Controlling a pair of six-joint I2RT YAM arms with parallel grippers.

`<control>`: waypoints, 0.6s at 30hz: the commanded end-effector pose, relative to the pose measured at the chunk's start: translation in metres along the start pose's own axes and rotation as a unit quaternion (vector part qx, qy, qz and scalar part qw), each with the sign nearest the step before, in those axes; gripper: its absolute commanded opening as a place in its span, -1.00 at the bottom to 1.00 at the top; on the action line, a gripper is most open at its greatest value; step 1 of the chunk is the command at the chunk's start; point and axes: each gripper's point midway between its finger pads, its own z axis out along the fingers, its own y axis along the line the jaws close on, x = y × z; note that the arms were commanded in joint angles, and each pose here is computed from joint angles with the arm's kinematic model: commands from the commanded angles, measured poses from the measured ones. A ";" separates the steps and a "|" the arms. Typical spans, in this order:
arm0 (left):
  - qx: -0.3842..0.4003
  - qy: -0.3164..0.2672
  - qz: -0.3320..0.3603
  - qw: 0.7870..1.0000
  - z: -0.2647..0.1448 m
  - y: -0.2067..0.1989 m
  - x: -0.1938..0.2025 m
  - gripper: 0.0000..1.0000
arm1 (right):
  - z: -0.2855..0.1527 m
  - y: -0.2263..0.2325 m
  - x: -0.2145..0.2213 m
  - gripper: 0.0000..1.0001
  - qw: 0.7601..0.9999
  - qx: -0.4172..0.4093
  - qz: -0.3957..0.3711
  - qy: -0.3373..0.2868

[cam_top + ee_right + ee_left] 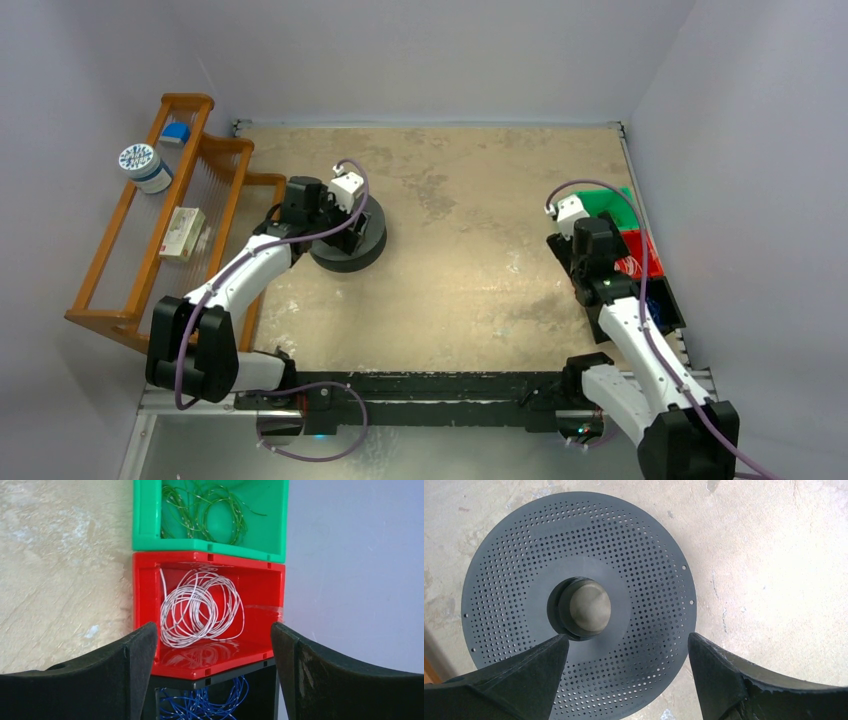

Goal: Wrap the cables
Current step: Pick up the cable from the storage box.

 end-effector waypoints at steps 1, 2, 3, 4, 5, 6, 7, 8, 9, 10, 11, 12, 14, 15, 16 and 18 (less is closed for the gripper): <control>0.015 -0.014 0.000 1.000 0.003 -0.006 -0.003 0.74 | 0.008 -0.016 -0.006 0.68 0.999 0.040 0.013 -0.009; 0.016 -0.014 0.000 1.000 0.003 -0.007 -0.003 0.74 | 0.011 -0.017 -0.005 0.67 0.999 0.042 0.014 -0.006; 0.016 -0.014 0.000 1.000 0.003 -0.007 -0.003 0.74 | 0.015 -0.016 -0.002 0.64 0.999 0.039 0.013 0.000; 0.018 -0.015 0.000 1.000 0.003 -0.008 -0.004 0.74 | 0.018 -0.016 0.000 0.62 0.999 0.038 0.014 0.004; 0.018 -0.016 0.000 1.000 0.003 -0.007 -0.004 0.74 | 0.021 -0.017 0.001 0.61 0.999 0.037 0.018 0.006; 0.018 -0.017 0.000 1.000 0.003 -0.007 -0.005 0.74 | 0.024 -0.017 0.002 0.60 0.999 0.033 0.022 0.007; 0.017 -0.016 0.000 1.000 0.003 -0.007 -0.004 0.74 | 0.028 -0.017 0.003 0.59 0.999 0.029 0.028 0.009; 0.016 -0.015 0.000 1.000 0.003 -0.007 -0.004 0.74 | 0.031 -0.017 0.004 0.58 0.999 0.022 0.034 0.009; 0.015 -0.014 0.000 1.000 0.003 -0.007 -0.002 0.74 | 0.034 -0.016 0.005 0.57 0.999 0.013 0.040 0.011; 0.014 -0.014 0.001 1.000 0.003 -0.006 -0.002 0.74 | 0.036 -0.014 0.004 0.57 0.999 0.003 0.043 0.010; 0.013 -0.014 0.002 1.000 0.003 -0.006 -0.002 0.74 | 0.038 -0.010 0.002 0.57 0.999 -0.009 0.044 0.006; 0.011 -0.014 0.003 1.000 0.003 -0.005 -0.002 0.74 | 0.040 -0.013 0.006 0.57 0.999 -0.010 0.051 0.010; 0.009 -0.015 0.004 1.000 0.003 -0.005 -0.001 0.74 | 0.042 -0.012 0.005 0.57 0.998 -0.018 0.057 0.005; 0.009 -0.016 0.004 1.000 0.002 -0.005 -0.001 0.74 | 0.042 -0.012 0.004 0.57 0.998 -0.020 0.060 0.002; 0.008 -0.017 0.004 1.000 0.002 -0.005 -0.002 0.74 | 0.042 -0.012 0.003 0.57 0.998 -0.021 0.063 -0.001; 0.008 -0.016 0.004 1.000 0.002 -0.005 -0.002 0.74 | 0.041 -0.013 -0.001 0.57 0.997 -0.022 0.069 -0.007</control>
